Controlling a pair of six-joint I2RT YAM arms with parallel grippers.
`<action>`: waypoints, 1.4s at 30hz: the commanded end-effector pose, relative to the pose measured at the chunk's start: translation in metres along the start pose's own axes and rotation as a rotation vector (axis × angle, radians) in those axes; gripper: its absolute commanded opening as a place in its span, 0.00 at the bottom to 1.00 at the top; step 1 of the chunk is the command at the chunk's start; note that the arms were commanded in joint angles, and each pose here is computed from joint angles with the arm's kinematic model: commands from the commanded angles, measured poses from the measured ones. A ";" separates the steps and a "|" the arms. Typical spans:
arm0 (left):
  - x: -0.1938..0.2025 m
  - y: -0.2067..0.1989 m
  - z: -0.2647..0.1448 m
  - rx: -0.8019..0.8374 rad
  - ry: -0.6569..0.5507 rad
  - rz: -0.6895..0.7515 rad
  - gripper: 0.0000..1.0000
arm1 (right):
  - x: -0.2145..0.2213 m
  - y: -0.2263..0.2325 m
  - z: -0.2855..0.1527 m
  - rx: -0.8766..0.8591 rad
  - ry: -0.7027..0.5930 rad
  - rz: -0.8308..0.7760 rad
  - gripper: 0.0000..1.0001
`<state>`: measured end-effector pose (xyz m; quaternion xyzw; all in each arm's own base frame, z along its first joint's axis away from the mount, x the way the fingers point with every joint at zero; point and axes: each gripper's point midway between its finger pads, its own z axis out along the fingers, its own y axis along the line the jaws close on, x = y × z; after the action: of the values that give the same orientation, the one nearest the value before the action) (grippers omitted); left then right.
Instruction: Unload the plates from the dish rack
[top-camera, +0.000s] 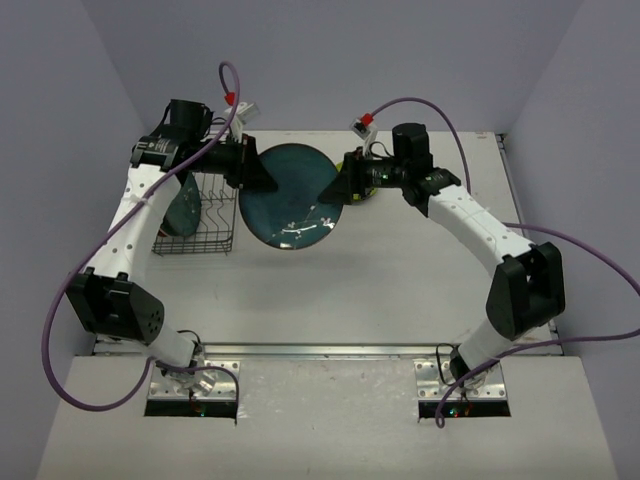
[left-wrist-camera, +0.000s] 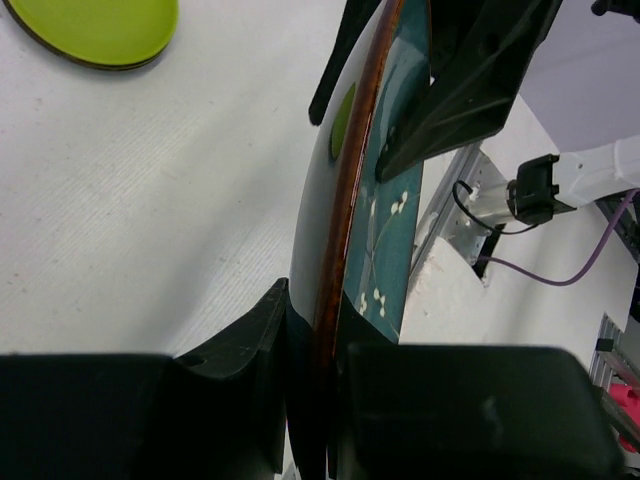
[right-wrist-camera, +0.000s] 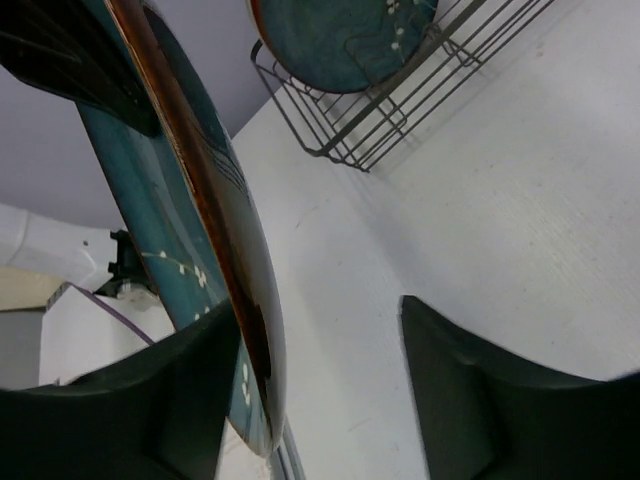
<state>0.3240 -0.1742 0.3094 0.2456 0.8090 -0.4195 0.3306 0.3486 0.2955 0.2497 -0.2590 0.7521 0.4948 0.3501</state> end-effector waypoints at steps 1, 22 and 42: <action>-0.023 -0.028 -0.003 0.134 -0.073 0.088 0.00 | -0.001 0.018 0.007 -0.078 0.027 -0.044 0.46; -0.055 0.045 -0.031 -0.318 -0.200 -0.014 0.88 | -0.007 -0.091 -0.080 0.158 -0.096 0.338 0.00; -0.070 0.085 -0.059 -0.602 -0.293 -0.029 1.00 | 0.016 -0.316 -0.202 0.660 -0.428 0.774 0.00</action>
<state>0.4039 -0.0942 0.3080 0.0615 0.8693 -0.2102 0.4431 0.4717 -0.0082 0.0496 0.3095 0.8562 0.3240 0.2573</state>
